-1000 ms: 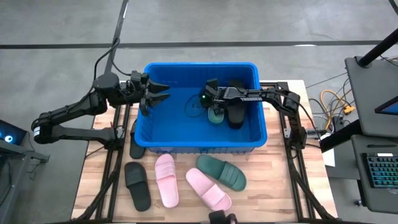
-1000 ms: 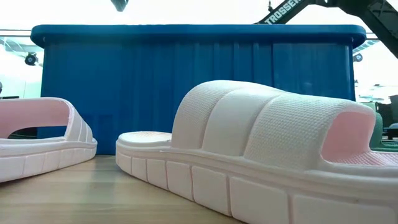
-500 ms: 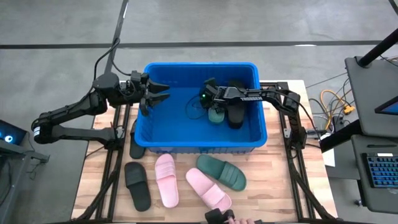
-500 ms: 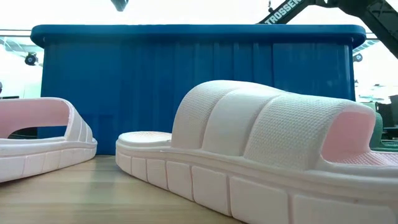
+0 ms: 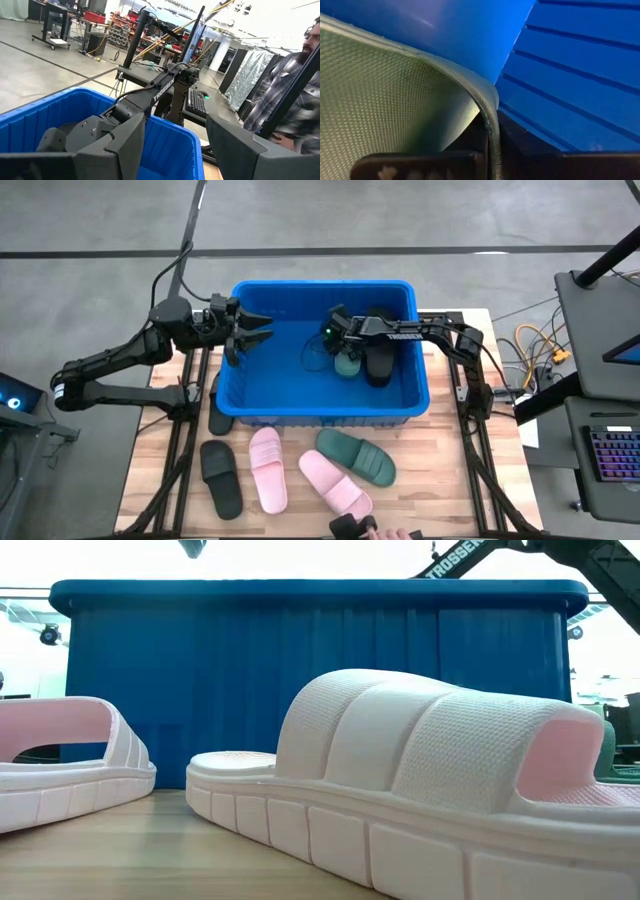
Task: Pick and place slides into bin
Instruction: Put the green slide into the blue bin
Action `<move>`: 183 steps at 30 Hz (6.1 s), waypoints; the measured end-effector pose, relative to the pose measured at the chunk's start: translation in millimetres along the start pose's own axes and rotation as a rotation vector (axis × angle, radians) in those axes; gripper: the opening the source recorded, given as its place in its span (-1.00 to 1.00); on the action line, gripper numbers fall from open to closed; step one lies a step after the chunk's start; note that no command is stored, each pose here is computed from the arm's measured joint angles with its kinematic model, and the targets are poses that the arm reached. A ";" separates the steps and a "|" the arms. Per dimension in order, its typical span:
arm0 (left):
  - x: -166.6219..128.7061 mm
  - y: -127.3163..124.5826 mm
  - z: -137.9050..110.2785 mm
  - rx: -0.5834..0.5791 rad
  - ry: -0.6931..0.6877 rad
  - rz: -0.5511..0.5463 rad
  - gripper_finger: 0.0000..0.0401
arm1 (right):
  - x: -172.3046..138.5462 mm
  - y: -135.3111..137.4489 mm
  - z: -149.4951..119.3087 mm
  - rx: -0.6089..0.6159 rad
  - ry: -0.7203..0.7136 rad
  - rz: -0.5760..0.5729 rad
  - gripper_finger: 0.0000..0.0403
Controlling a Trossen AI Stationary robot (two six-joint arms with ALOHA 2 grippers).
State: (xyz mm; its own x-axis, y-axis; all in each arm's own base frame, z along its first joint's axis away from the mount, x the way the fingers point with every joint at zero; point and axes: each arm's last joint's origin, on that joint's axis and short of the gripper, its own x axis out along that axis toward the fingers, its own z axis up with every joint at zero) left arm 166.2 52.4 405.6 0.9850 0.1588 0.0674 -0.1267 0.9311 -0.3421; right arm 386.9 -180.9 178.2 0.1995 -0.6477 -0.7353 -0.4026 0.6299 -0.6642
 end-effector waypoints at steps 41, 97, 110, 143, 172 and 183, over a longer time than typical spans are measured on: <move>0.1 0.0 -0.1 -0.025 0.001 0.000 -0.02 | -21.9 -15.1 -4.7 0.157 -0.030 0.183 -0.22; 0.1 0.2 -0.7 -0.026 0.006 0.002 -0.02 | -37.8 -21.2 -1.5 0.334 0.110 -0.026 -0.94; 0.1 0.2 -0.7 -0.026 0.006 0.001 -0.02 | -26.4 -15.6 2.8 0.277 0.112 0.000 -0.83; 0.1 0.2 -1.0 -0.026 0.010 -0.001 -0.02 | -73.7 -63.2 -15.5 0.631 -0.044 0.330 0.09; -10.7 -1.9 -0.8 0.057 0.027 0.004 -0.02 | -344.2 -37.7 -52.3 1.568 -0.322 0.253 0.09; -2.8 1.9 -7.1 0.074 0.077 0.020 -0.02 | -390.1 48.0 -13.8 1.813 -0.205 0.482 0.09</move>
State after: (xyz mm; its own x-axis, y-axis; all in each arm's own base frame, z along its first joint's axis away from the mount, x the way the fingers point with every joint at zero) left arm 164.1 51.4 398.2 0.9880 0.1542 -0.0122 -0.1517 0.9503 -0.2720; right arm 277.4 96.1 435.0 0.5166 -0.3334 -0.7887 0.8262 0.4357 0.3570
